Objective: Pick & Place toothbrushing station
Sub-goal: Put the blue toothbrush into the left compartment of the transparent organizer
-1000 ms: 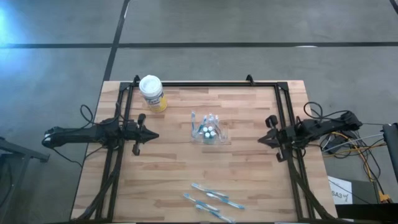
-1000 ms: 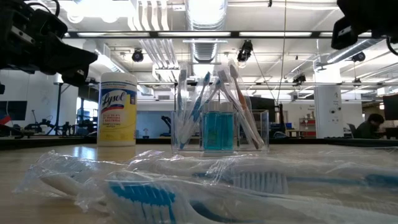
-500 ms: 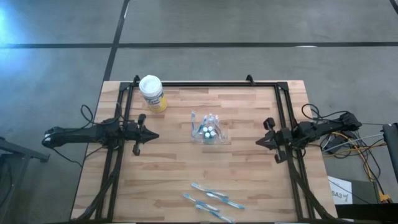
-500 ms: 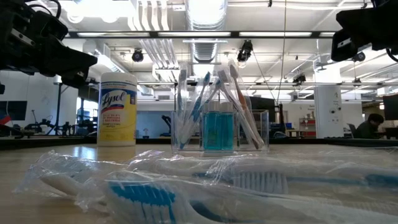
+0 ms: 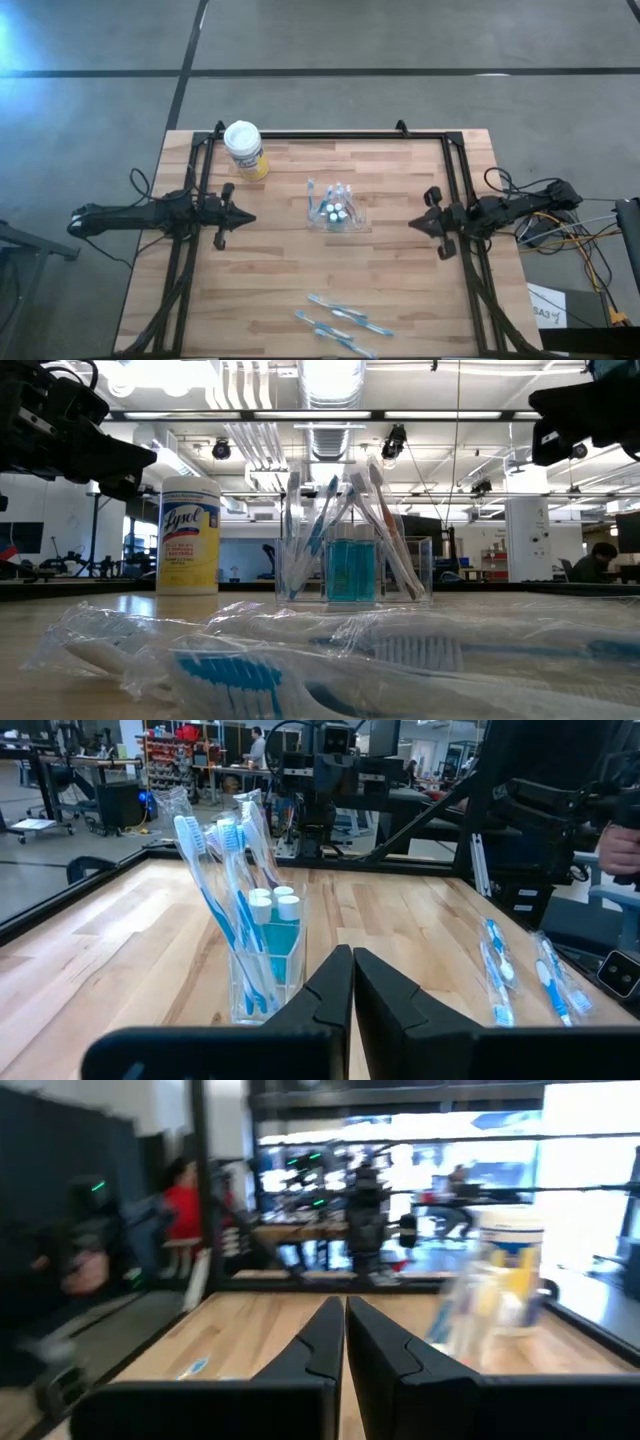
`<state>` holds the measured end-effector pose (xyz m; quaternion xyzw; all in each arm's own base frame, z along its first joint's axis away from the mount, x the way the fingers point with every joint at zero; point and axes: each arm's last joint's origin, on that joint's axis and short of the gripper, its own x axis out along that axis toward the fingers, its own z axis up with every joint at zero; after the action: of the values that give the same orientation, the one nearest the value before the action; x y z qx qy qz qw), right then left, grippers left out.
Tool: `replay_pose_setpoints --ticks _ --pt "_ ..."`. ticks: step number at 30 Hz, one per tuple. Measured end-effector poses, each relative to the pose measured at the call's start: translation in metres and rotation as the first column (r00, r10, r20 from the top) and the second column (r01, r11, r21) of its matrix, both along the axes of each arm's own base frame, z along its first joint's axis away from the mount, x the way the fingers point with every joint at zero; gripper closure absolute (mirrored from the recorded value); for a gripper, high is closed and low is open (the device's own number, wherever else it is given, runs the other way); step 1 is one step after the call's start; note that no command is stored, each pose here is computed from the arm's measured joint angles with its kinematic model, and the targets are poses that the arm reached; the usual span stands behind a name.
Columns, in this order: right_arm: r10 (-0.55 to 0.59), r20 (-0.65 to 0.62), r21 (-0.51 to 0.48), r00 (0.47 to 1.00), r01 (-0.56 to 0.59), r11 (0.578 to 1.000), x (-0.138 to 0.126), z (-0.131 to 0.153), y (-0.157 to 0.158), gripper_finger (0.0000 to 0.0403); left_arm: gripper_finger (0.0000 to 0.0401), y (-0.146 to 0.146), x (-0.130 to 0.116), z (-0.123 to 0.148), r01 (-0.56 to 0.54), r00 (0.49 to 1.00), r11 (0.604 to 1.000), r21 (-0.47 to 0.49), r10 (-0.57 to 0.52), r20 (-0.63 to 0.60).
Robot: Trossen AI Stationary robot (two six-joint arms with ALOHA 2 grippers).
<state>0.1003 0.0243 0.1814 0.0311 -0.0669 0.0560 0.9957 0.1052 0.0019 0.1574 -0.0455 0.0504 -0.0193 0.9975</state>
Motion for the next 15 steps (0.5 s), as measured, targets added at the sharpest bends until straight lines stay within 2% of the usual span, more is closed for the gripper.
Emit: replay_pose_setpoints --ticks 6,12,15 --pt "-0.048 -0.035 0.040 0.998 0.050 0.998 0.003 0.006 -0.001 0.0390 0.0382 0.000 0.000 0.000 -0.008 1.000 1.000 0.002 0.008 0.000" --pt "-0.040 -0.131 0.012 0.991 0.042 0.999 0.018 0.020 0.004 0.0390 0.0385 0.000 0.000 0.000 -0.008 1.000 1.000 -0.003 0.008 -0.001" --pt "-0.002 -0.209 -0.012 0.978 -0.001 1.000 0.031 0.031 0.012 0.0390 0.0383 0.000 0.000 0.000 -0.008 1.000 1.000 -0.003 0.008 -0.001"
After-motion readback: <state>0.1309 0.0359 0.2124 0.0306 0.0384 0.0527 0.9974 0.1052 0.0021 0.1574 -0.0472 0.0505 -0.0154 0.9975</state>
